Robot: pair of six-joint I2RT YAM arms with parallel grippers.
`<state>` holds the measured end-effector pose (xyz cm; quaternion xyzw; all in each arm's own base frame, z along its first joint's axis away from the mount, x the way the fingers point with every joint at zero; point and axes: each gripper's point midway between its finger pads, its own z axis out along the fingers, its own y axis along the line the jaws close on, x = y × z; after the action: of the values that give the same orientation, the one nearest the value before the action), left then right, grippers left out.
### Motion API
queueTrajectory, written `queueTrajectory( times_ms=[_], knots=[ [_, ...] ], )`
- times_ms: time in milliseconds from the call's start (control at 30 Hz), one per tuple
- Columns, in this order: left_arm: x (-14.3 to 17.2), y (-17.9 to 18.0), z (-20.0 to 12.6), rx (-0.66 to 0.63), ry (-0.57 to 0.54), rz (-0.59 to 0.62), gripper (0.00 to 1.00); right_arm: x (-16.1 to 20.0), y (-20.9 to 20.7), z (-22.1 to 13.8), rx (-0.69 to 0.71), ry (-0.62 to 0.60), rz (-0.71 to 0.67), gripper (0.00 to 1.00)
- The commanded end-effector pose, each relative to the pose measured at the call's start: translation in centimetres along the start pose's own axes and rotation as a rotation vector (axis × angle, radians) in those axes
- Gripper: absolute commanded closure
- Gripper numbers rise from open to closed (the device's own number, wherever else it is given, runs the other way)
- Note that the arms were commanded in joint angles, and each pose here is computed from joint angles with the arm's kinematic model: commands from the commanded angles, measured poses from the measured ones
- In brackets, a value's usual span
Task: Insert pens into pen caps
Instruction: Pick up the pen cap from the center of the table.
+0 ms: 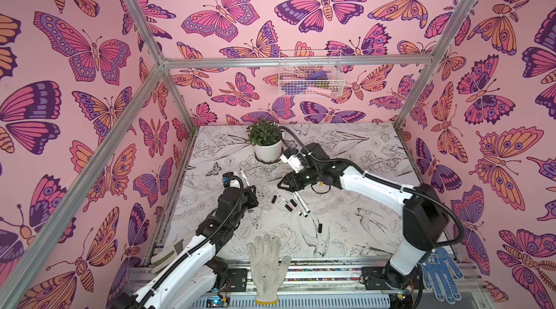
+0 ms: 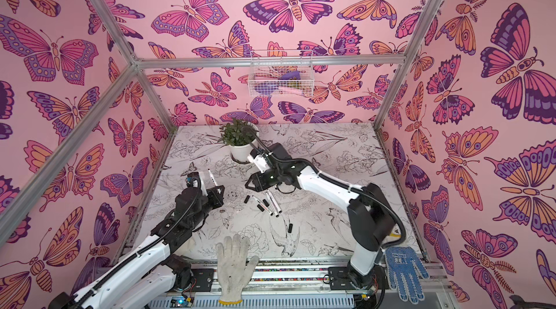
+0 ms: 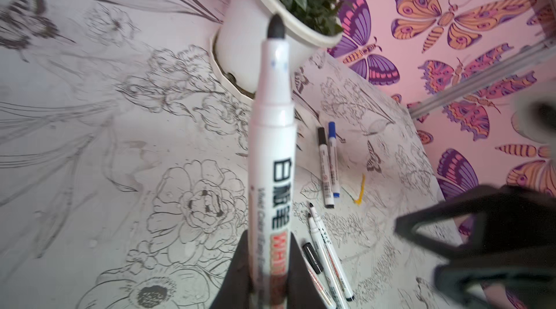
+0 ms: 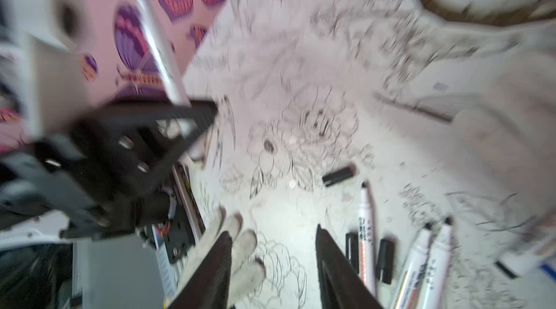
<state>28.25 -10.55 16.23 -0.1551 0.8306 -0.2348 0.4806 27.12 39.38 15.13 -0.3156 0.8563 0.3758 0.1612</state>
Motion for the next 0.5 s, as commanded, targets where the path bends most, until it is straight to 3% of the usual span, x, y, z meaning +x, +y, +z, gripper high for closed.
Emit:
queueTrajectory(
  times_ms=[0, 267, 467],
  knots=[
    [-0.1, 3.1, -0.9, -0.146, -0.021, 0.008, 1.00, 4.0, -0.3, 2.1, 0.002, 0.213, -0.029, 0.52],
    [-0.7, 2.5, -1.1, -0.135, -0.021, 0.031, 1.00, 5.9, -3.4, 6.0, 0.107, 0.419, 0.073, 0.52],
    [-0.8, 2.5, -1.5, -0.130, -0.025, 0.036, 1.00, 6.5, -4.7, 7.8, 0.168, 0.476, 0.089, 0.51]
  ],
)
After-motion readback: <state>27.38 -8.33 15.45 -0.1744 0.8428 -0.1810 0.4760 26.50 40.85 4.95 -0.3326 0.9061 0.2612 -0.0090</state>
